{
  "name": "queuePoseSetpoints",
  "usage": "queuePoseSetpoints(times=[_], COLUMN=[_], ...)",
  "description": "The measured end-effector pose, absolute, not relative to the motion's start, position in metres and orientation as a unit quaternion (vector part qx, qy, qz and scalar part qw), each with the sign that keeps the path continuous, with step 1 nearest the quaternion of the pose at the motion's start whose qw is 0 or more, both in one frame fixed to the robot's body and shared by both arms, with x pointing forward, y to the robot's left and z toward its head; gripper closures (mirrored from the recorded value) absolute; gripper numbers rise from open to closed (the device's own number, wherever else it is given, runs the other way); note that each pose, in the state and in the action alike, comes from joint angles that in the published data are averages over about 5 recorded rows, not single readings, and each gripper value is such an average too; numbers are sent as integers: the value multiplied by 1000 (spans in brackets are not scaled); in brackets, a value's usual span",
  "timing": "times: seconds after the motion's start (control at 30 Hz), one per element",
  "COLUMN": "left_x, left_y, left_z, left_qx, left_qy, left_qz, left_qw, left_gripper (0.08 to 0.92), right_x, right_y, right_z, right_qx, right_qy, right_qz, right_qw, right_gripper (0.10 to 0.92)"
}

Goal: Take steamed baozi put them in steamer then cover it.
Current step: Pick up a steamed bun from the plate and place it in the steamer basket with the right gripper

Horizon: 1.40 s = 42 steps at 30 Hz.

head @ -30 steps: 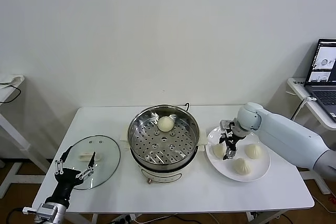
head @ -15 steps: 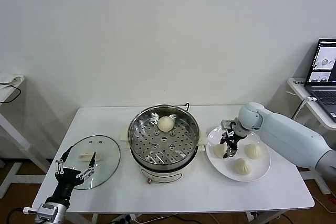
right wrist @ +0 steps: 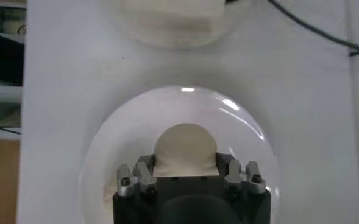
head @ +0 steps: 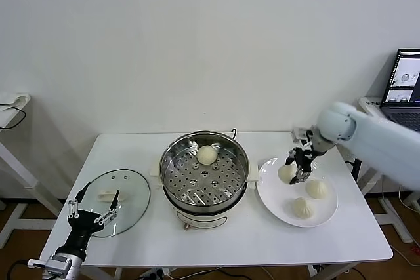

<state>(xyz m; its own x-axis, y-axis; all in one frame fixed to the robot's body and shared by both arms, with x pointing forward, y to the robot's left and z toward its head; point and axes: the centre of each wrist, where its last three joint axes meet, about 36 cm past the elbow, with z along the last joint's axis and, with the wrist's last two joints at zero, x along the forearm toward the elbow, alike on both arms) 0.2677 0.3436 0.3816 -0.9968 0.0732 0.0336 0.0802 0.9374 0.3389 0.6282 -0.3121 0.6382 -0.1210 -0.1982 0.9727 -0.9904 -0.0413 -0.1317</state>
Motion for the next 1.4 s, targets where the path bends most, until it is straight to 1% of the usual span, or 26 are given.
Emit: queuePoseSetpoints(times=[0.13, 0.27, 0.4, 0.53, 0.73, 1.07, 1.4], left_x=[267, 266, 267, 268, 270, 271, 270], left_y=[344, 345, 346, 347, 349, 354, 360], left_z=[384, 385, 387, 389, 389, 389, 390], left_qx=[-39, -39, -37, -35, -32, -25, -17], left_qy=[-984, -983, -983, -983, -983, -983, -982], left_qz=[-176, -178, -180, -181, -183, -184, -187], left_qw=[8, 7, 4, 0, 0, 1, 3], left_gripper=[177, 177, 177, 177, 177, 177, 177], right_x=[618, 609, 603, 601, 601, 605, 614], right_y=[-293, -267, -234, -197, -140, -49, 13], right_z=[681, 713, 732, 741, 736, 707, 673], right_qx=[531, 538, 545, 552, 561, 570, 576], right_qy=[-563, -563, -559, -550, -531, -504, -493], right_qz=[499, 503, 505, 511, 525, 545, 549], right_qw=[389, 377, 368, 362, 358, 353, 351], right_gripper=[361, 361, 361, 360, 353, 352, 352])
